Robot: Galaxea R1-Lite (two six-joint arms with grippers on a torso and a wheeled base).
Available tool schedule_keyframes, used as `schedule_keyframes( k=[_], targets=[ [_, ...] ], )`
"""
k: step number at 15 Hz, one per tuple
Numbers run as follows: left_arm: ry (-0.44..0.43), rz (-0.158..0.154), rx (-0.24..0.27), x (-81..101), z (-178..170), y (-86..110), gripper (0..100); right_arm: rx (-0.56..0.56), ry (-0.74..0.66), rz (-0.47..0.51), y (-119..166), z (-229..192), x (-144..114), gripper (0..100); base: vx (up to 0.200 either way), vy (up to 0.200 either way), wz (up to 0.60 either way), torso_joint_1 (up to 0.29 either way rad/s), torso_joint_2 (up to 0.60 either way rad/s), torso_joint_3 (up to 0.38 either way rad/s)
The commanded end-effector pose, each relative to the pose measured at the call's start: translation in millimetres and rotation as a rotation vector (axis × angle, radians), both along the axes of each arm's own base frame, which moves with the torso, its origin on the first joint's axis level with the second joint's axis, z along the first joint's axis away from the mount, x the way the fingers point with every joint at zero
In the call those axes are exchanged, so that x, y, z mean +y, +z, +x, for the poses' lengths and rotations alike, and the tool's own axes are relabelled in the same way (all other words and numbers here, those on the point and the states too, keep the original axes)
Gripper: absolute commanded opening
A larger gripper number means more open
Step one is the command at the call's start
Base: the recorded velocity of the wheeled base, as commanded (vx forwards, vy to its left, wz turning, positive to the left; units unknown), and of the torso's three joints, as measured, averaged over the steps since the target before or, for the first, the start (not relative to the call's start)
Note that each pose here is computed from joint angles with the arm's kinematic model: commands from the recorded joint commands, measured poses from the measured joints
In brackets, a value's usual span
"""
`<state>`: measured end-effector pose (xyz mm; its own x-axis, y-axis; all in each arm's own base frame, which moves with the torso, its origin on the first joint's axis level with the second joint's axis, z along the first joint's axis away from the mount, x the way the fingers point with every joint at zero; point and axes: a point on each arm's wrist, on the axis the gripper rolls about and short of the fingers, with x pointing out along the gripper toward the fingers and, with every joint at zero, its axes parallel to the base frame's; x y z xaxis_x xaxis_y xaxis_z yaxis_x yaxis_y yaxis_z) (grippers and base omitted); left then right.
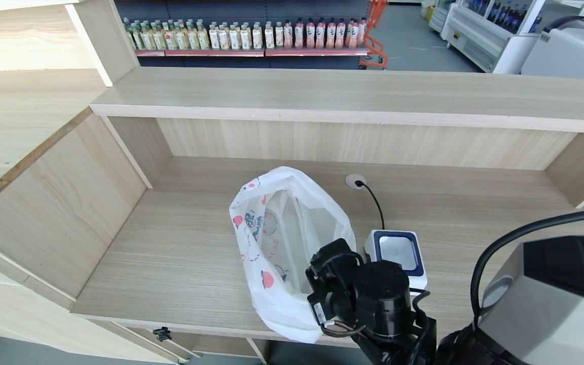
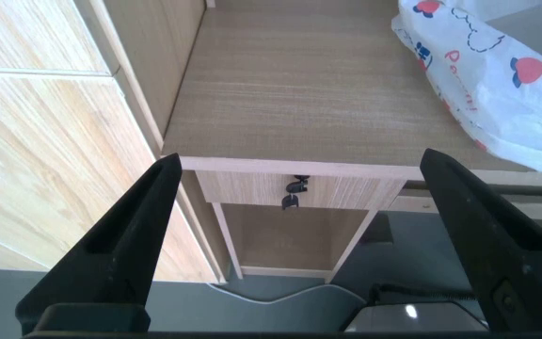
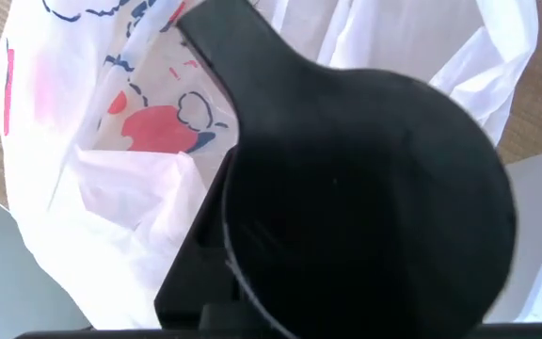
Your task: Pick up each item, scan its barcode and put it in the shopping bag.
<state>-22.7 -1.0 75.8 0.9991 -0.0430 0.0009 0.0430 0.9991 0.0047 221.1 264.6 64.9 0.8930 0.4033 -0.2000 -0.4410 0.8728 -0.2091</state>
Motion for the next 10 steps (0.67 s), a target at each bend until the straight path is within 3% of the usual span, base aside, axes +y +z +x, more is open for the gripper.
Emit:
schedule_keyframes(
  k=[1, 3, 4, 8, 10],
  targets=[
    [0.0, 0.0, -0.001, 0.0, 0.0, 0.0, 100, 0.005, -0.005, 0.005, -2.2, 1.9, -0.5, 0, 0.0, 0.0, 0.0, 0.0, 0.0, 0.0],
    [0.0, 0.0, -0.001, 0.0, 0.0, 0.0, 100, 0.009, -0.003, 0.017, -3.2, 2.3, 1.8, 0, 0.0, 0.0, 0.0, 0.0, 0.0, 0.0],
    [0.0, 0.0, -0.001, 0.0, 0.0, 0.0, 100, 0.011, 0.001, 0.019, -4.3, 2.0, 3.2, 100, 0.0, 0.0, 0.0, 0.0, 0.0, 0.0],
    [0.0, 0.0, -0.001, 0.0, 0.0, 0.0, 100, 0.004, 0.008, 0.081, 3.2, 2.5, 10.8, 100, 0.0, 0.0, 0.0, 0.0, 0.0, 0.0],
    [0.0, 0.0, -0.001, 0.0, 0.0, 0.0, 100, -0.018, 0.04, 0.114, 20.1, -2.1, 9.3, 100, 0.0, 0.0, 0.0, 0.0, 0.0, 0.0]
  ],
)
